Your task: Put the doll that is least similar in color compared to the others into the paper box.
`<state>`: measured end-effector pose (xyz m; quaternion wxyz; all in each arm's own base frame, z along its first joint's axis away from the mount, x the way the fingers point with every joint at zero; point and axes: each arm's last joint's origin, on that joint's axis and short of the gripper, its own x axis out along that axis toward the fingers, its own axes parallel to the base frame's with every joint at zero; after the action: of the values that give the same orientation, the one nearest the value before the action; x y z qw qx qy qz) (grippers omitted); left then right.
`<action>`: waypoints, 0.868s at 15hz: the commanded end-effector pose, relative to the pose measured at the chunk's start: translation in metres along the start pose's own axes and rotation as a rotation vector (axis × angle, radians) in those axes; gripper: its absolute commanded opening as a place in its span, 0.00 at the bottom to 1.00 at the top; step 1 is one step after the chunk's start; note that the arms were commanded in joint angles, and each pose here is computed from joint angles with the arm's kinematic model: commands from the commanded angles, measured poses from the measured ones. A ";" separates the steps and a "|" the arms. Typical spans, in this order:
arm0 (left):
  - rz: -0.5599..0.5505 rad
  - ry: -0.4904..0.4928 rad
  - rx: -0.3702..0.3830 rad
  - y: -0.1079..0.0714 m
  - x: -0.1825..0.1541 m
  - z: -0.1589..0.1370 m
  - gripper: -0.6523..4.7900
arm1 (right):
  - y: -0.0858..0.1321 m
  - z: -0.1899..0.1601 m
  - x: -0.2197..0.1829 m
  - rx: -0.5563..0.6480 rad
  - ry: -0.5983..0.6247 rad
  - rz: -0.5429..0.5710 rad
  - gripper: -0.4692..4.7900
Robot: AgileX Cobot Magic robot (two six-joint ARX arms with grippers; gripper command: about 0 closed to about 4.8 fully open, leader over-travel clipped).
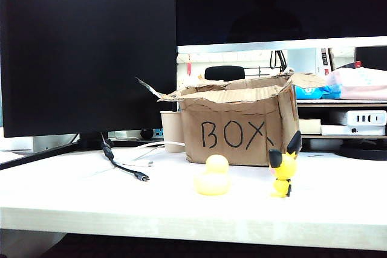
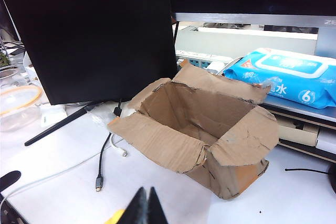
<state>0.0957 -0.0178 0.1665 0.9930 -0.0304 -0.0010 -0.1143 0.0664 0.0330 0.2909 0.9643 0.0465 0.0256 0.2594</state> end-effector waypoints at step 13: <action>-0.005 -0.010 0.001 0.000 0.000 0.001 0.11 | 0.000 0.003 -0.001 -0.024 -0.022 -0.005 0.09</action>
<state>0.0957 -0.0178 0.1665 0.9930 -0.0303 -0.0010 -0.1141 0.0663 0.0330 0.2909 0.9642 0.0466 0.0254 0.2598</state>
